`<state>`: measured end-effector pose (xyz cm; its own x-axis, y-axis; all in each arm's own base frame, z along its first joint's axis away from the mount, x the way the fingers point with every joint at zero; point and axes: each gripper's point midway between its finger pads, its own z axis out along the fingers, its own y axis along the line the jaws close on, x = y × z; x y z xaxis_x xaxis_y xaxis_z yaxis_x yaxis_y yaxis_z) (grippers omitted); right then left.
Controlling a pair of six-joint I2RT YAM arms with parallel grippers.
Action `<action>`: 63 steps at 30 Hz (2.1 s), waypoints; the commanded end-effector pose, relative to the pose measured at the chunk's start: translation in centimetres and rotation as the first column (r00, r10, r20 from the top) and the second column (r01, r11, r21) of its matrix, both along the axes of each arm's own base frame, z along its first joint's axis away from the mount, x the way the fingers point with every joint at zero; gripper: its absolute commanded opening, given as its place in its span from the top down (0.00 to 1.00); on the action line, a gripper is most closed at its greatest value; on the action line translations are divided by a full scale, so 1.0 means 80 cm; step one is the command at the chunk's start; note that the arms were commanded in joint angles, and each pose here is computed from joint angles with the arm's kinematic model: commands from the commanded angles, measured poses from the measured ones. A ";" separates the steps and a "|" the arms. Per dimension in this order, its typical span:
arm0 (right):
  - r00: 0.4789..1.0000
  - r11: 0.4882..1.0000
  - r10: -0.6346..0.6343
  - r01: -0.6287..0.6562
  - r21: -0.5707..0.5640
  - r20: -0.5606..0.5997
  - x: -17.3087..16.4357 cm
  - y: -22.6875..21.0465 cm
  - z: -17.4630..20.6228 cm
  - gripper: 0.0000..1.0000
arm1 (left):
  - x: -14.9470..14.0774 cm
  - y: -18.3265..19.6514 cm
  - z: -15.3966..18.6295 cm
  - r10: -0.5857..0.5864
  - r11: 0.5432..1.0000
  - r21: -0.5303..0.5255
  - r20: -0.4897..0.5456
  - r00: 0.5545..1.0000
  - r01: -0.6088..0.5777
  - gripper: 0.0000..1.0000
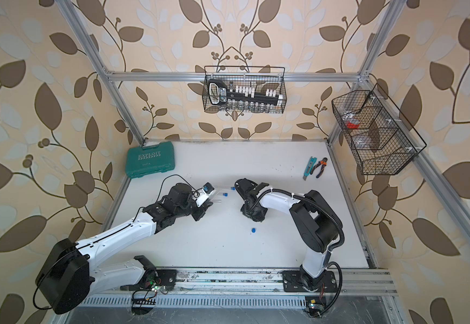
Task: Insert stoppers into test tubes
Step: Pick up the stopper from the center of the board, then insert the stopper into the test tube.
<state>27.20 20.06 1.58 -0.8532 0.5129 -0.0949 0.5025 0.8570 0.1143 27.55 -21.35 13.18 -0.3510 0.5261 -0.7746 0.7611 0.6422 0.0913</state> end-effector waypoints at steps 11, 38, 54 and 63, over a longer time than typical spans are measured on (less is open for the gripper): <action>0.993 0.994 0.103 -0.102 -0.029 0.052 0.005 -0.008 0.017 0.86 | 0.004 0.011 0.011 0.012 0.999 0.031 0.059 0.998 -0.014 1.00; -0.029 0.020 0.905 -0.994 -0.108 0.425 -0.087 0.062 0.219 0.85 | -0.073 0.009 0.028 -0.523 0.838 0.306 0.217 0.824 0.452 1.00; -0.096 -0.107 0.880 -0.994 -0.004 0.466 -0.107 0.122 0.224 0.86 | -0.065 0.008 0.033 -0.637 0.746 0.472 0.300 0.711 0.469 1.00; -0.097 -0.119 0.868 -0.993 0.014 0.488 -0.105 0.138 0.227 0.86 | -0.061 0.004 0.033 -0.659 0.724 0.511 0.314 0.684 0.463 1.00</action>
